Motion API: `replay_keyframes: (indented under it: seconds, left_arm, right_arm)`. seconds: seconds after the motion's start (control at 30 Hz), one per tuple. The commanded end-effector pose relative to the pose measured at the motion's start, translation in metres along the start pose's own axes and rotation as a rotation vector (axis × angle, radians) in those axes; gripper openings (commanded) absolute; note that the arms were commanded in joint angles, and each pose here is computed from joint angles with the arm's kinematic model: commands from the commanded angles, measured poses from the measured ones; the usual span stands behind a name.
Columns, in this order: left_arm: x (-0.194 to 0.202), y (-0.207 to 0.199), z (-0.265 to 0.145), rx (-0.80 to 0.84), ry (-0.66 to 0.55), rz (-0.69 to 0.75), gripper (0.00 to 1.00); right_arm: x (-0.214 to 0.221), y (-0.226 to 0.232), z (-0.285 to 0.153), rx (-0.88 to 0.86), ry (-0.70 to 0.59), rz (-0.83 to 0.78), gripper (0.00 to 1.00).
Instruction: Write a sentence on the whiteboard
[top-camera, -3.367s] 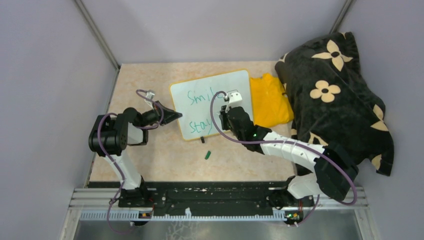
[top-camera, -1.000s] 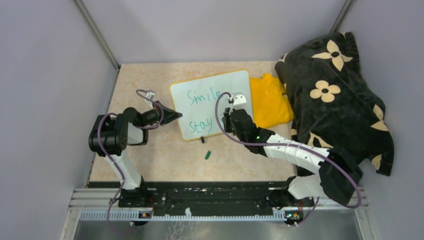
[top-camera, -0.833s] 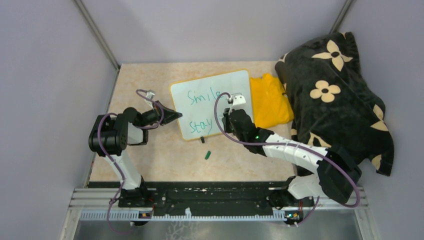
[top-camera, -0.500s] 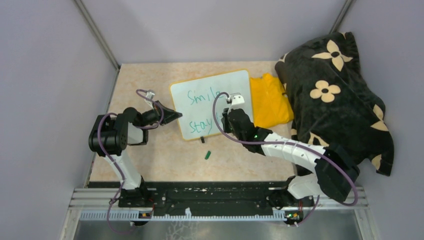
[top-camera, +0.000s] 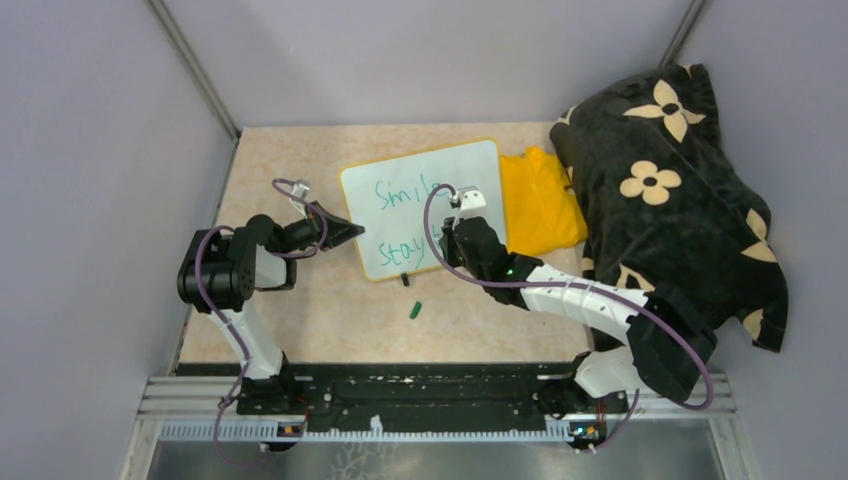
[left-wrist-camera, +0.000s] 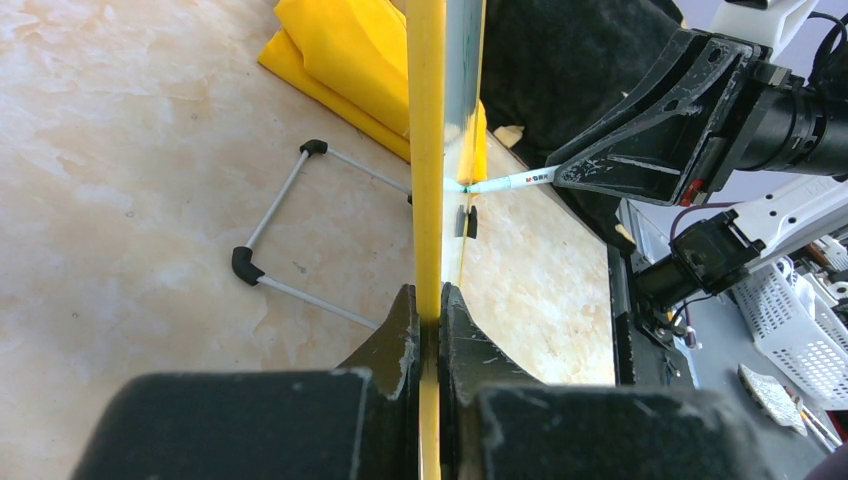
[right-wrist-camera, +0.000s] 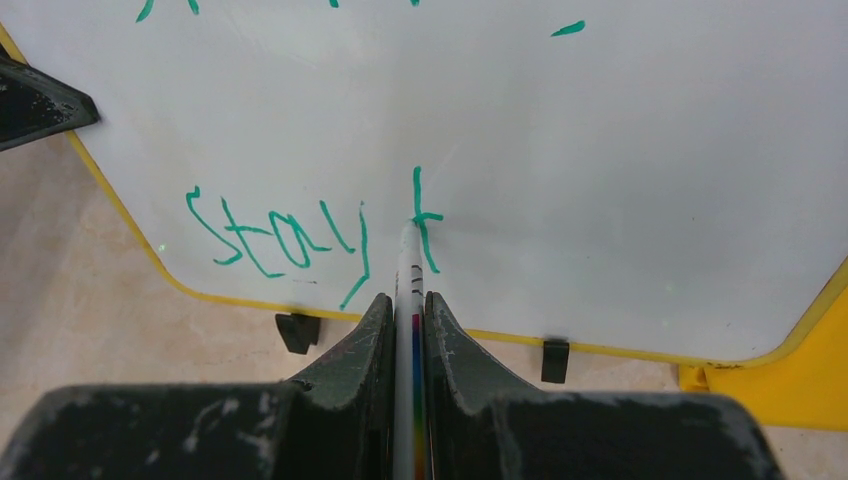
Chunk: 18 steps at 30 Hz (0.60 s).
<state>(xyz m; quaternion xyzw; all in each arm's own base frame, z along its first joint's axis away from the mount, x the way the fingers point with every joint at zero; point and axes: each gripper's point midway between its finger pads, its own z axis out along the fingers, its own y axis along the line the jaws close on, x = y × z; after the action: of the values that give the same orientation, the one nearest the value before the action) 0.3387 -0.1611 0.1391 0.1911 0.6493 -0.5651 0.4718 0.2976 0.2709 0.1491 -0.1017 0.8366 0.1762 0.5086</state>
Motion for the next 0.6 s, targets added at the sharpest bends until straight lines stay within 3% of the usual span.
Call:
replay_keyframes:
  seconds: [0.0,0.37,0.57]
  left_arm:
    - [-0.001,-0.006,0.007,0.051,-0.003,0.128,0.00]
    - [0.000,-0.006,0.007,0.051,-0.002,0.126,0.00]
    - [0.000,-0.006,0.007,0.052,0.000,0.125,0.00]
  right_arm:
    - [-0.014,-0.006,0.001,0.034,-0.036,0.024,0.00]
    - [-0.011,-0.033,-0.008,0.102,-0.038,0.045,0.00]
    - [-0.022,-0.023,-0.017,0.023,-0.084,0.037,0.00]
